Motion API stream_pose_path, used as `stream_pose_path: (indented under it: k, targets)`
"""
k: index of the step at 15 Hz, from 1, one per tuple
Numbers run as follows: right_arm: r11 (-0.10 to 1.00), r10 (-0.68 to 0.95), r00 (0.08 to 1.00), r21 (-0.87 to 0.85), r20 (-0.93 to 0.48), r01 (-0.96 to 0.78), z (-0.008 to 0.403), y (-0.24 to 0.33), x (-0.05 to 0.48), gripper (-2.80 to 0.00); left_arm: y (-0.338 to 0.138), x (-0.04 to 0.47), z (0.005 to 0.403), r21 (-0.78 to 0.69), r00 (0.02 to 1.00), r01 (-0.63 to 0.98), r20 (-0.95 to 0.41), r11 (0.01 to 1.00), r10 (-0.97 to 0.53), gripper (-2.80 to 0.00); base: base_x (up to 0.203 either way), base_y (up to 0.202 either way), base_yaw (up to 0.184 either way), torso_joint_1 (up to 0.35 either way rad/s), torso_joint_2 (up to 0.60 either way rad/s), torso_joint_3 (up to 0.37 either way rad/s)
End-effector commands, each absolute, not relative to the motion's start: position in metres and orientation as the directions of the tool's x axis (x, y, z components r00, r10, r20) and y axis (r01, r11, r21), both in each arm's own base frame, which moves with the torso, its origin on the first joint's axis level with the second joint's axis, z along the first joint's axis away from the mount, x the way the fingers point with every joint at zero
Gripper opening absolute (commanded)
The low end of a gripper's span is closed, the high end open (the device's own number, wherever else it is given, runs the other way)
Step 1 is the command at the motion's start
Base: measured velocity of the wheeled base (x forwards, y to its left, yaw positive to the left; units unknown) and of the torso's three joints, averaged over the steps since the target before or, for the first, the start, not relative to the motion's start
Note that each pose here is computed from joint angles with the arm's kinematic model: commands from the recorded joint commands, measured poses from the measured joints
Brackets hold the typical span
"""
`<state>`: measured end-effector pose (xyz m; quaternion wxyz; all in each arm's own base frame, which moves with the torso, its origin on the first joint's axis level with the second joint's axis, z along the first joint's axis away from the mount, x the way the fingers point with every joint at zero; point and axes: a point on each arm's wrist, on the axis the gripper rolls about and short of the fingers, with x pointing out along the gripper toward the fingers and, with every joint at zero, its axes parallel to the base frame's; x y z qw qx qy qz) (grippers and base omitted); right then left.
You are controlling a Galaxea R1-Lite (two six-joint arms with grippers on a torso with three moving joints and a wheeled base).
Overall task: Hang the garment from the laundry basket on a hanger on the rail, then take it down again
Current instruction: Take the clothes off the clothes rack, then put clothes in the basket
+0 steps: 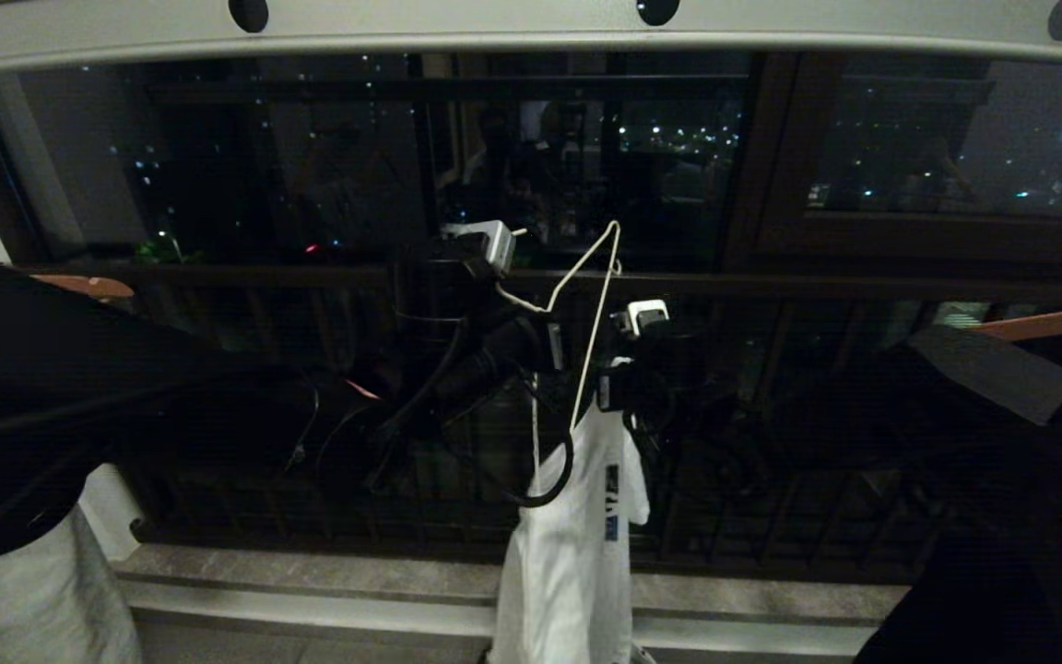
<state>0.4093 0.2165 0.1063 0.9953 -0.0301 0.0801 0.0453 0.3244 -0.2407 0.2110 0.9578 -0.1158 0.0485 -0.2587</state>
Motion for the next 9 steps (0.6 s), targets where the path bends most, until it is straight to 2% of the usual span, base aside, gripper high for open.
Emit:
stream_pose_path:
  k: [1, 5, 9]
  targets:
    - [0.990, 0.128, 0.981, -0.044, -0.144, -0.136, 0.120, 0.229, 0.390, -2.80, -0.240, 0.346, 0.199, -0.246, 0.885, 0.441, -0.042, 0.863, -0.464, -2.80, 0.000, 0.000, 0.000, 0.000, 0.00, 0.000]
    - [0.987, 0.140, 0.976, -0.054, -0.169, -0.151, 0.109, 0.231, 0.391, -2.80, -0.238, 0.366, 0.189, -0.243, 0.908, 0.398, -0.036, 0.885, -0.418, -2.80, 0.000, 0.000, 0.000, 0.000, 0.00, 0.000]
    - [0.974, 0.138, 0.953, -0.140, -0.269, -0.180, 0.064, 0.233, 0.397, -2.80, -0.220, 0.370, 0.201, -0.228, 0.923, 0.371, -0.017, 0.900, -0.385, -2.80, 0.000, 0.000, 0.000, 0.000, 0.00, 0.000]
